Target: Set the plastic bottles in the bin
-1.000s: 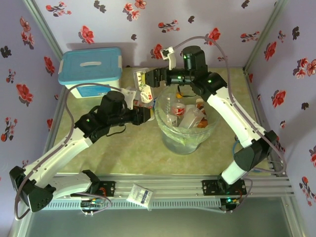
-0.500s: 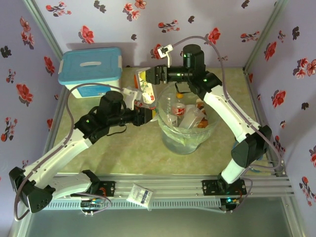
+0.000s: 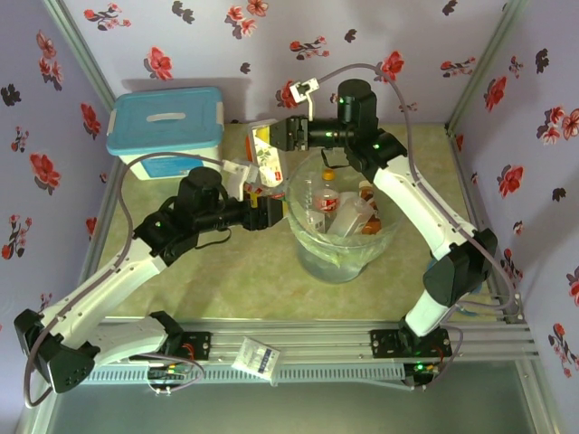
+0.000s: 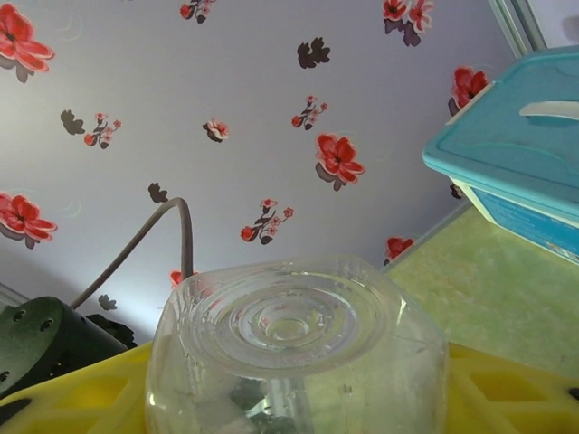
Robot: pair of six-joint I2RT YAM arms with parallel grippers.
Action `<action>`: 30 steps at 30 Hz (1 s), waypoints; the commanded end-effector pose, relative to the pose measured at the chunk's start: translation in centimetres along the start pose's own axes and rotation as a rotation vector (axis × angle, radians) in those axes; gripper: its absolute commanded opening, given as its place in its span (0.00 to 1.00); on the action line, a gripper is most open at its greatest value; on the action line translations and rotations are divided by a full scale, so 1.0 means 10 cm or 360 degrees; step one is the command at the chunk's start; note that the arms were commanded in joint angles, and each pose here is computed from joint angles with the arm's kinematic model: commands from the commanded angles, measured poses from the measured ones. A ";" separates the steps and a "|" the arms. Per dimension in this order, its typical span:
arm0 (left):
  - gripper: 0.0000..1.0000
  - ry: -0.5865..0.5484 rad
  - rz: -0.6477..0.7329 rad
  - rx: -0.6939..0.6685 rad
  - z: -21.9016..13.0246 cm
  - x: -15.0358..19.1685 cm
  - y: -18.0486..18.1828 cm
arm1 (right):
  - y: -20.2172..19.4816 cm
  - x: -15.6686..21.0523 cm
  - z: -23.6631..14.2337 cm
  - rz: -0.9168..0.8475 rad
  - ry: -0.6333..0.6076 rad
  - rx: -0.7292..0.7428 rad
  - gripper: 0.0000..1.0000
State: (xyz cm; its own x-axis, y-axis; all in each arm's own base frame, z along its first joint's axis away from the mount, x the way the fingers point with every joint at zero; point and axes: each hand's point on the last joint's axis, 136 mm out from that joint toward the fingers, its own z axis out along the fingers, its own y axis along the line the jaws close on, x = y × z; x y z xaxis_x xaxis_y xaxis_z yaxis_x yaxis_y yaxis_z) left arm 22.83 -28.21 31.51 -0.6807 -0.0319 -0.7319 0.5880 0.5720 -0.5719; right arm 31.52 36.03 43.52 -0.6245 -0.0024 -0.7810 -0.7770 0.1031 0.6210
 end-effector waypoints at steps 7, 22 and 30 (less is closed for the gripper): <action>1.00 -0.0164 -0.0033 -0.0084 -0.10 -0.11 0.12 | 0.10 -0.77 -0.27 -0.0158 -0.0497 0.0140 0.49; 1.00 -0.0068 -0.0076 -0.0114 0.27 -0.06 0.22 | 0.04 -0.91 -1.73 -0.0225 -0.0838 0.0806 0.46; 1.00 -0.0041 -0.0088 -0.0092 0.45 -0.05 0.24 | 0.07 -0.10 -1.63 -0.0114 -0.0493 0.0791 0.43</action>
State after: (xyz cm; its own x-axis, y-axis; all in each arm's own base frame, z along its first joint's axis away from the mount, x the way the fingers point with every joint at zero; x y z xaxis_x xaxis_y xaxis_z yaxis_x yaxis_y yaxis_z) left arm 26.21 -29.74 27.42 -0.7170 -0.0657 -0.6940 0.5037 0.6394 -0.5809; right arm 31.22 18.89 50.46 -0.3535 0.3559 -0.8651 -0.6590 0.5616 0.5003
